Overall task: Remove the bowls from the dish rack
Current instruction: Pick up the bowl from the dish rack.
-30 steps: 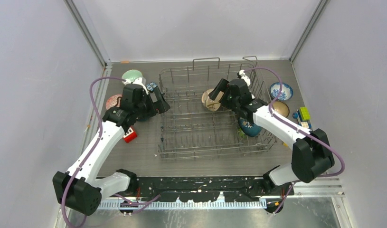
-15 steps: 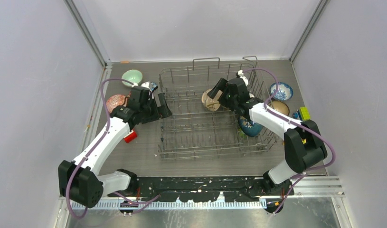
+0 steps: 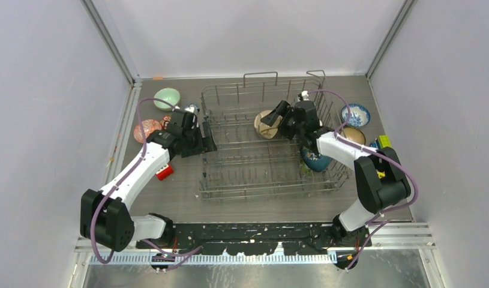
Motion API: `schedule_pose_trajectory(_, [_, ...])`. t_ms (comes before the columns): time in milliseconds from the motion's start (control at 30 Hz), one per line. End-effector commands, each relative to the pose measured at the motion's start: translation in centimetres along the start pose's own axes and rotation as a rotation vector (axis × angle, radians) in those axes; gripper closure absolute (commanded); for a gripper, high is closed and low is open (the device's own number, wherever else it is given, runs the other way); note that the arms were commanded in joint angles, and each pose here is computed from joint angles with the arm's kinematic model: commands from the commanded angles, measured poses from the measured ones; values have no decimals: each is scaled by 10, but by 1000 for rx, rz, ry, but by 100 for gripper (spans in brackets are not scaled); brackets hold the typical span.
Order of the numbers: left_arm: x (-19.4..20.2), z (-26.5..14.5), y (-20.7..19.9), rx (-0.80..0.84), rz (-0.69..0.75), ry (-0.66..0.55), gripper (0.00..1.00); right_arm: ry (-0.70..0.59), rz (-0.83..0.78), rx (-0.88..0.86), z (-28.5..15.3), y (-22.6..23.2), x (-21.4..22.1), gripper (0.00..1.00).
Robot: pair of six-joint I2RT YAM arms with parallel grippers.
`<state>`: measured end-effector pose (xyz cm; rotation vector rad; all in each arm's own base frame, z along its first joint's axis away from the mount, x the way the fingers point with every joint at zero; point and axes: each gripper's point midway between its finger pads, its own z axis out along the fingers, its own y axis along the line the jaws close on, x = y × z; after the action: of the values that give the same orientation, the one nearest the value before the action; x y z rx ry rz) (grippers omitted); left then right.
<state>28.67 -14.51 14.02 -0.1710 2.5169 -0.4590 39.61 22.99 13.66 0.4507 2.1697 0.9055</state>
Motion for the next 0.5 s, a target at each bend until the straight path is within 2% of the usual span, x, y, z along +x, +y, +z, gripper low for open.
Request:
schedule_pose_trajectory(0, [-2, 1, -3, 3, 30, 3, 24, -97, -1, -302, -5, 65, -39, 16])
schedule_pose_trajectory(267, [1, 10, 3, -26, 52, 24, 31, -82, 32, -425, -7, 85, -50, 25])
schedule_pose_trajectory(467, [7, 16, 9, -49, 64, 46, 40, -135, 33, -357, -6, 75, -60, 19])
